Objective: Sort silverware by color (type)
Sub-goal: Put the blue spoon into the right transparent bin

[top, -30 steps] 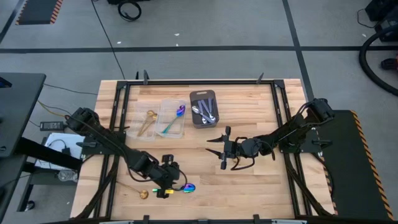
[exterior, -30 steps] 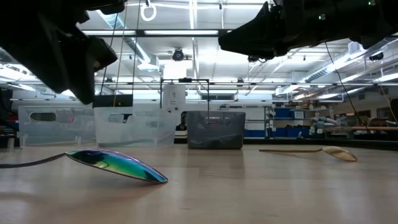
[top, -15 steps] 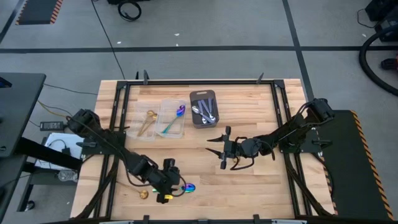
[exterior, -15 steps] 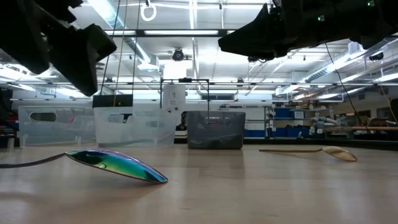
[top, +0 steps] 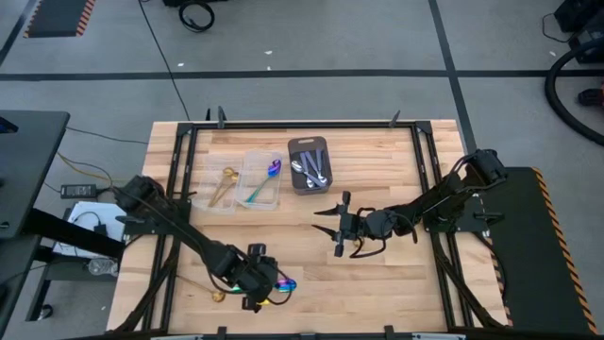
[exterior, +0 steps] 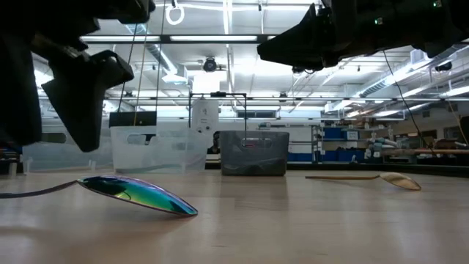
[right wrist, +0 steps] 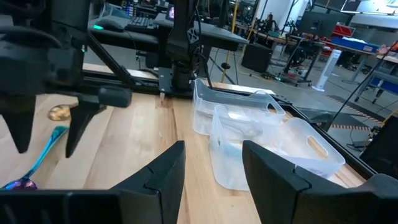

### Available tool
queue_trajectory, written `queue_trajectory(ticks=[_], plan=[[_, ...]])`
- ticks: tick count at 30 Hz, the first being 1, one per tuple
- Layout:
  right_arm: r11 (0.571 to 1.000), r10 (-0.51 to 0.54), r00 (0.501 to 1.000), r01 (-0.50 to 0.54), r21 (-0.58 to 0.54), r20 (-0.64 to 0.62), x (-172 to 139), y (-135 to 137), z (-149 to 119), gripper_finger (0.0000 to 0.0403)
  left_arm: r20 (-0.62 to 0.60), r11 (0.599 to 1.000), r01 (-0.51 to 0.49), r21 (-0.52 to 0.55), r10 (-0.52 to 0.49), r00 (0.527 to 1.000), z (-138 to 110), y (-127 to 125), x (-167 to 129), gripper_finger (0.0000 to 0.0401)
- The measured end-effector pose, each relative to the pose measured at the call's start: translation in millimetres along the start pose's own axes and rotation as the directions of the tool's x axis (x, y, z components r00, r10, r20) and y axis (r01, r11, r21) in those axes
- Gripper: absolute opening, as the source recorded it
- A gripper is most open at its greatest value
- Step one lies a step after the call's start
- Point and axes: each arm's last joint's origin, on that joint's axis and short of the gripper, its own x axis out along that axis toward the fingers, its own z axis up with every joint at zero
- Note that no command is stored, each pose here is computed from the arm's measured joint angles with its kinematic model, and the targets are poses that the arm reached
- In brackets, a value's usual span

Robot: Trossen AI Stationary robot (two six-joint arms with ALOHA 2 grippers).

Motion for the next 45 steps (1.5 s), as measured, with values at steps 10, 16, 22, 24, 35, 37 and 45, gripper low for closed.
queue_trajectory(ticks=[10, 16, 22, 24, 35, 37, 45], plan=[[0.999, -0.032, 0.999, 0.032, 0.004, -0.006, 5, -9, -1, 0.0171, -0.039, 1.0, -0.022, 0.015, 0.022, 0.999, -6, -4, 22, 0.0247], [0.999, -0.035, 0.999, 0.035, 0.003, -0.006, 5, -10, -1, 0.0171, -0.011, 0.999, -0.034, 0.014, 0.034, 0.999, -5, -5, 23, 0.0244], [0.999, -0.035, 0.999, 0.035, -0.006, -0.006, 5, -10, -1, 0.0171, 0.011, 1.0, -0.022, 0.02, 0.022, 1.0, -4, -8, 26, 0.021], [0.999, -0.037, 0.999, 0.037, -0.006, -0.006, 6, -11, -1, 0.0171, 0.024, 1.0, 0.005, 0.017, -0.005, 1.0, -2, -10, 27, 0.02], [0.999, -0.038, 0.999, 0.038, -0.006, -0.007, 6, -11, -2, 0.0171, 0.005, 1.0, -0.008, 0.029, 0.008, 1.0, -5, -11, 39, 0.0186], [0.999, -0.038, 0.999, 0.038, -0.006, -0.007, 6, -11, -2, 0.0171, 0.006, 0.999, -0.02, 0.046, 0.02, 1.0, -6, -10, 41, 0.0176], [0.999, -0.037, 0.999, 0.037, -0.006, -0.007, 6, -11, -2, 0.0171, 0.038, 0.99, -0.11, 0.09, 0.107, 0.994, -6, -7, 43, 0.0109]])
